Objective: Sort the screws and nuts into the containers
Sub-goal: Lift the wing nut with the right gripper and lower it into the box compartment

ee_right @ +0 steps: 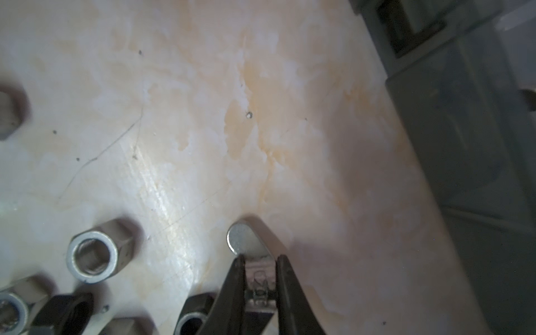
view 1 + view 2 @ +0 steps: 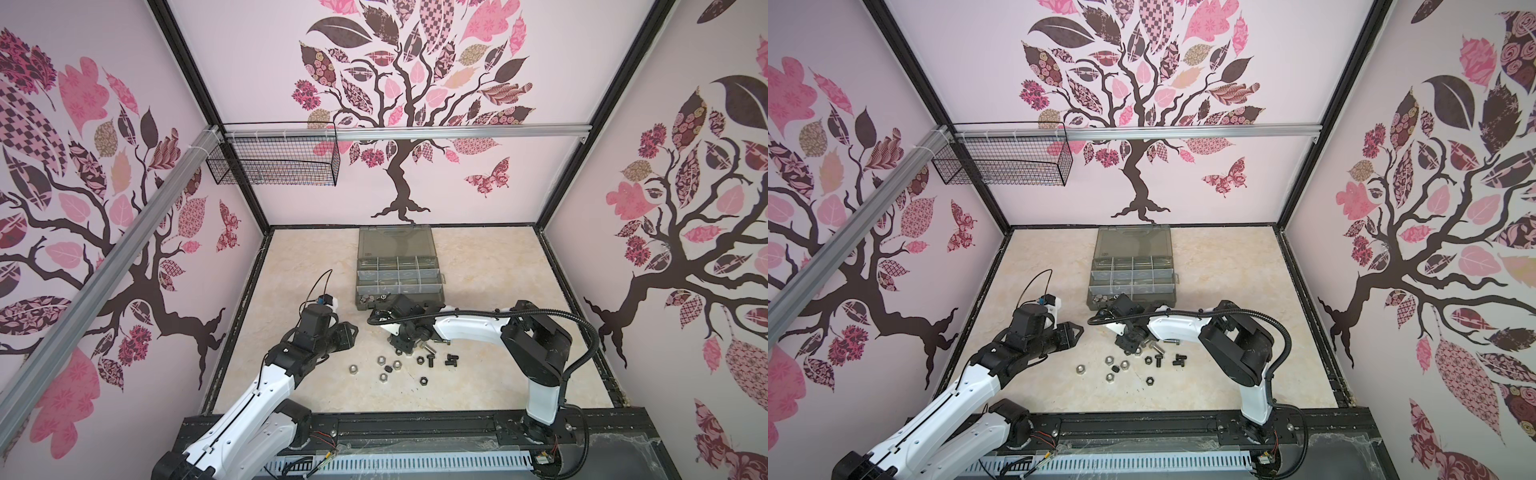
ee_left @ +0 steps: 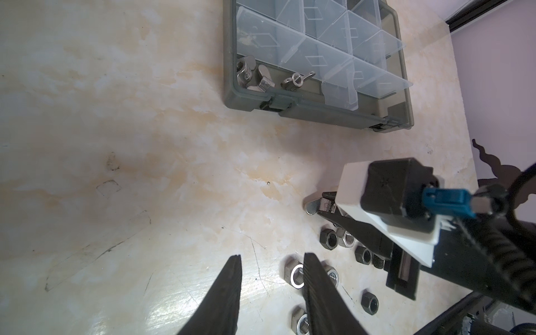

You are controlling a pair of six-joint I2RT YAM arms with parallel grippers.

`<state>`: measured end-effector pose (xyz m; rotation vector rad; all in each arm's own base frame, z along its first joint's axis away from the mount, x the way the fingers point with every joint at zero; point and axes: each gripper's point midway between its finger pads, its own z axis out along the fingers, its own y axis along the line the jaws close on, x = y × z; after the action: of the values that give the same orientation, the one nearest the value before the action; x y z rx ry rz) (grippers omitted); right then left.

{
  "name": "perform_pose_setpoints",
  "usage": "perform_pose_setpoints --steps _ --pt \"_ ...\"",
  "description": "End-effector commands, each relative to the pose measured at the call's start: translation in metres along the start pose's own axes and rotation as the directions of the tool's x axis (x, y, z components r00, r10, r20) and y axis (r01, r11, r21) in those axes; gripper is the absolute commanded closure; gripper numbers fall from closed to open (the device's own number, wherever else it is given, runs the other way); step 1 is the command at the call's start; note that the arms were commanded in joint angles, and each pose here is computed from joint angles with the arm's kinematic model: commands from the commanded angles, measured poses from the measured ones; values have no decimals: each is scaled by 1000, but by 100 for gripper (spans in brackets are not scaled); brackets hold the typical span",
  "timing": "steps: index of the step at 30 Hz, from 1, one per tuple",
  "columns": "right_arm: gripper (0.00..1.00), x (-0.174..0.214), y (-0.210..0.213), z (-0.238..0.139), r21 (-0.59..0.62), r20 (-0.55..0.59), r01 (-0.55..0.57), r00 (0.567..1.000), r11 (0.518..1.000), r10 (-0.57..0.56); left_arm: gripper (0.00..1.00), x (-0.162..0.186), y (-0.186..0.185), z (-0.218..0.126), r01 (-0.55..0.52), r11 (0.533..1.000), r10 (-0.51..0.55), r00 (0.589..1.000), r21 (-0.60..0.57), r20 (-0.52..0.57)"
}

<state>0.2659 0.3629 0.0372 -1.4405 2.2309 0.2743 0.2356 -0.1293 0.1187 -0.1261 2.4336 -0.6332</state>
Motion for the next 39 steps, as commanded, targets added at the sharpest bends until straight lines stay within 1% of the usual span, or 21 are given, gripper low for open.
perform_pose_setpoints --steps 1,5,9,11,14,22,23,25,27,30,34,39 --pt "81 -56 -24 -33 25 155 -40 987 999 35 61 7 5 0 10 1000 -10 1000 -5 -8" --pt "81 -94 -43 -48 54 241 -50 970 997 36 61 7 5 0 13 1000 -13 1000 -4 -9" --pt "81 -122 -64 -46 102 287 -62 957 993 30 61 9 4 -2 12 1000 -12 1000 1 -14" --pt "80 -131 -75 -39 119 303 -73 952 990 34 61 10 4 -3 18 1000 -18 1000 3 -12" --pt "80 -135 -87 -21 138 295 -79 955 987 35 61 11 4 -3 20 1000 -20 1000 10 -11" --pt "78 -137 -93 12 151 266 -84 963 985 41 61 13 4 -3 29 1000 -28 999 11 -15" --pt "77 -137 -93 14 150 266 -85 963 985 43 61 13 4 -3 30 999 -30 999 11 -14" --pt "73 -138 -93 16 146 268 -93 962 985 52 61 13 4 -3 29 1000 -29 999 11 -15" --pt "67 -139 -94 14 147 277 -101 959 984 57 61 14 5 -3 30 1000 -30 999 8 -18" --pt "61 -146 -97 4 161 299 -102 953 982 50 61 15 6 -2 31 1000 -31 999 6 -20" --pt "60 -157 -105 -21 179 342 -120 938 976 52 61 14 6 -1 32 999 -32 999 3 -24" --pt "60 -161 -107 -70 180 435 -180 896 967 86 61 16 7 1 31 1000 -31 999 -1 -31"
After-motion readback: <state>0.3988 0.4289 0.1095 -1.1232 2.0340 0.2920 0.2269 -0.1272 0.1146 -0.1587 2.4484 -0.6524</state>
